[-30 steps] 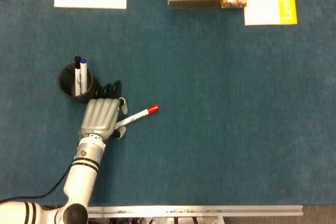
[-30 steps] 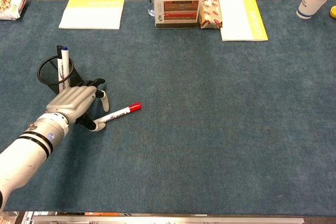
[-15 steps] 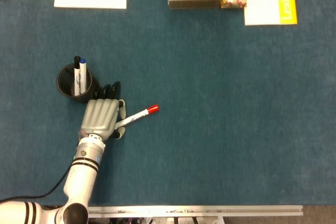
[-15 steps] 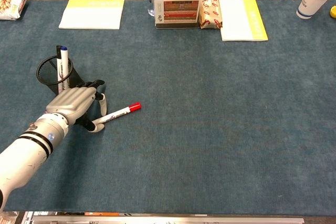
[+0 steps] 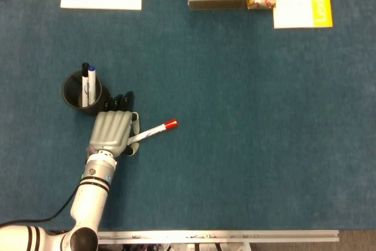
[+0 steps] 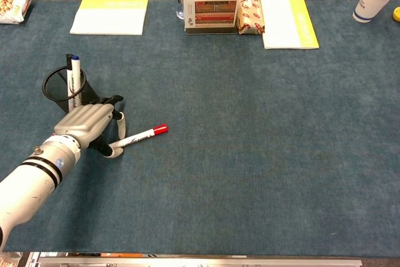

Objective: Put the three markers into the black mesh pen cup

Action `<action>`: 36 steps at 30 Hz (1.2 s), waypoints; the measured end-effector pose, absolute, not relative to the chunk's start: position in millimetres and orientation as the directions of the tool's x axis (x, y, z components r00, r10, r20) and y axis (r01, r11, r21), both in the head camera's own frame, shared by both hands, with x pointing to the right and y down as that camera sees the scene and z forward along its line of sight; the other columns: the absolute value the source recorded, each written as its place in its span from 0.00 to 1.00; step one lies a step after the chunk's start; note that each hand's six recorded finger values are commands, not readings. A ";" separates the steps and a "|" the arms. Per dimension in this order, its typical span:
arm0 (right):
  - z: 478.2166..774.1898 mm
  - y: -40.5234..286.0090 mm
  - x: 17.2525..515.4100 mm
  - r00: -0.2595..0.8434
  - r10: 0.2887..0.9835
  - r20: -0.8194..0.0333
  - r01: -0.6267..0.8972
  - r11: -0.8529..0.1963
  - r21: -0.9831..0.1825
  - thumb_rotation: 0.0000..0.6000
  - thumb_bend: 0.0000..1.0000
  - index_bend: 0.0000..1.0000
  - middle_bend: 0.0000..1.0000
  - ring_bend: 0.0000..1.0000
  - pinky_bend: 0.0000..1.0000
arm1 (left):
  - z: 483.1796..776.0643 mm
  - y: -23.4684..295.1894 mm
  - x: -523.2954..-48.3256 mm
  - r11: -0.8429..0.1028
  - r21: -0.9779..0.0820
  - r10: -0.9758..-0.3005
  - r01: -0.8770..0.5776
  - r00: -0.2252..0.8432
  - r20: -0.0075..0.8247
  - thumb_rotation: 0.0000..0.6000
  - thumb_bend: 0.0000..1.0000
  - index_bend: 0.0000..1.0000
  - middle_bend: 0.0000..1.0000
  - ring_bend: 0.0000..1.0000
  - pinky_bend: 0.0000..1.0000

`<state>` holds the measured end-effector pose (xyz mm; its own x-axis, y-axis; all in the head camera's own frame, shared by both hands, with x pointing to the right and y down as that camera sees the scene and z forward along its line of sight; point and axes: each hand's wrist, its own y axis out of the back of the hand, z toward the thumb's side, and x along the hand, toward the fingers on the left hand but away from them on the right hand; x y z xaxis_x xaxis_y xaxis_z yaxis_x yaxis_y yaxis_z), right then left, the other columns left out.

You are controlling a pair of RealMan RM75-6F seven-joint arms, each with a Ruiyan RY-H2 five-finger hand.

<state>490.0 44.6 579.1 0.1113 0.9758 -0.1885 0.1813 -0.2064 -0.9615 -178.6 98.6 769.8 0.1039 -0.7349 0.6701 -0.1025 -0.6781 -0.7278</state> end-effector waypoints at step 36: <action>578.9 44.2 491.1 0.107 0.976 -0.188 0.183 -0.205 -0.961 1.00 0.00 0.13 0.19 0.11 0.38 | 743.4 96.2 -177.4 -0.643 -0.760 -0.766 -0.100 0.121 0.632 1.00 0.29 0.60 0.06 0.00 0.07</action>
<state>491.1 44.2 578.9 0.1071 0.9763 -0.1882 0.1828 -0.2054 -0.9615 -177.4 96.2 743.4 0.1208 -0.7657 0.6318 -0.0998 -0.6426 -0.7597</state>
